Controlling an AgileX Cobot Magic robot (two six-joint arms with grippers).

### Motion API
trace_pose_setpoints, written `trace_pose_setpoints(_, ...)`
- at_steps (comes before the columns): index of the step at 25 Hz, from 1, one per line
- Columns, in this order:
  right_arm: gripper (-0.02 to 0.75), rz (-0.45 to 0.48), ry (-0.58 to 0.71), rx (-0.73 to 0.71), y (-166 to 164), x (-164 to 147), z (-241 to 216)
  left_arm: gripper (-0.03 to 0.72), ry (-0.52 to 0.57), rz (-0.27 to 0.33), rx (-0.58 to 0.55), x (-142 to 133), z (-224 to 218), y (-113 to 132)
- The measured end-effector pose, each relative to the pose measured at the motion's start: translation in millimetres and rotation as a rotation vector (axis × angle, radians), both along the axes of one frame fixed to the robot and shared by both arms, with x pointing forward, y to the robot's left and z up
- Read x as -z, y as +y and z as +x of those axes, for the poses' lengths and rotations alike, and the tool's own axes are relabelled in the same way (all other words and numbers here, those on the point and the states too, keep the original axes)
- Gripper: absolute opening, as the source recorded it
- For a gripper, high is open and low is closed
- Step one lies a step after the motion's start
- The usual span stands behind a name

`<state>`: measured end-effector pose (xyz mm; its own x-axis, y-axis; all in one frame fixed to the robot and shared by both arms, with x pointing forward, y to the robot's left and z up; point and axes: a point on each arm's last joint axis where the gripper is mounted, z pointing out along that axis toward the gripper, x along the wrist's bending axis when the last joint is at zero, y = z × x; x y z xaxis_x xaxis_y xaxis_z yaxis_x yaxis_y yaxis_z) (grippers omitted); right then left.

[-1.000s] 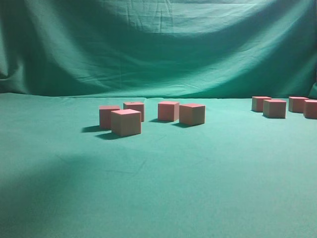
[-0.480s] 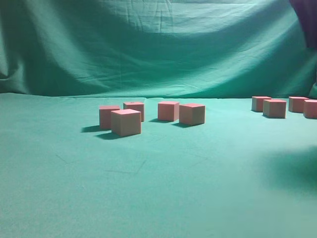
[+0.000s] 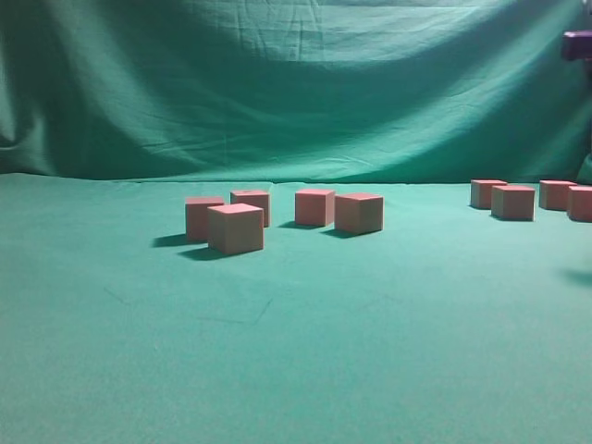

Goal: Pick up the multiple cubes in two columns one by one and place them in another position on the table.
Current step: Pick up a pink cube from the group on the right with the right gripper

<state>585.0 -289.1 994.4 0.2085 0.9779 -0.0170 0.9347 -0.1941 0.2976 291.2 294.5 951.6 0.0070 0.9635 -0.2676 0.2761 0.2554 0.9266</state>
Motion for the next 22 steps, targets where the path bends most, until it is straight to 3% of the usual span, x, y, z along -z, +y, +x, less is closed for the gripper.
trace_pose_setpoints(4, 0.543, 0.003, 0.004, -0.005, 0.9, 18.7, 9.6, 0.000, 0.000, 0.000, 0.000, 0.0, 0.0, 0.0)
trace_pose_setpoints(16, 0.559, 0.011, 0.012, -0.016, 2.7, 57.5, 25.6, 0.000, 0.000, 0.000, 0.000, 0.0, 0.0, 0.0)
trace_pose_setpoints(18, 0.488, 0.012, 0.007, -0.016, 2.8, 58.0, 26.2, 0.000, 0.000, 0.000, 0.000, 0.0, 0.0, 0.0)
trace_pose_setpoints(19, 0.498, 0.012, 0.004, -0.017, 2.9, 57.9, 26.4, 0.000, 0.000, 0.000, 0.000, 0.0, 0.0, 0.0)
trace_pose_setpoints(22, 0.351, 0.011, 0.000, -0.018, 2.8, 57.8, 26.8, 0.000, 0.000, 0.000, 0.000, 0.0, 0.0, 0.0)
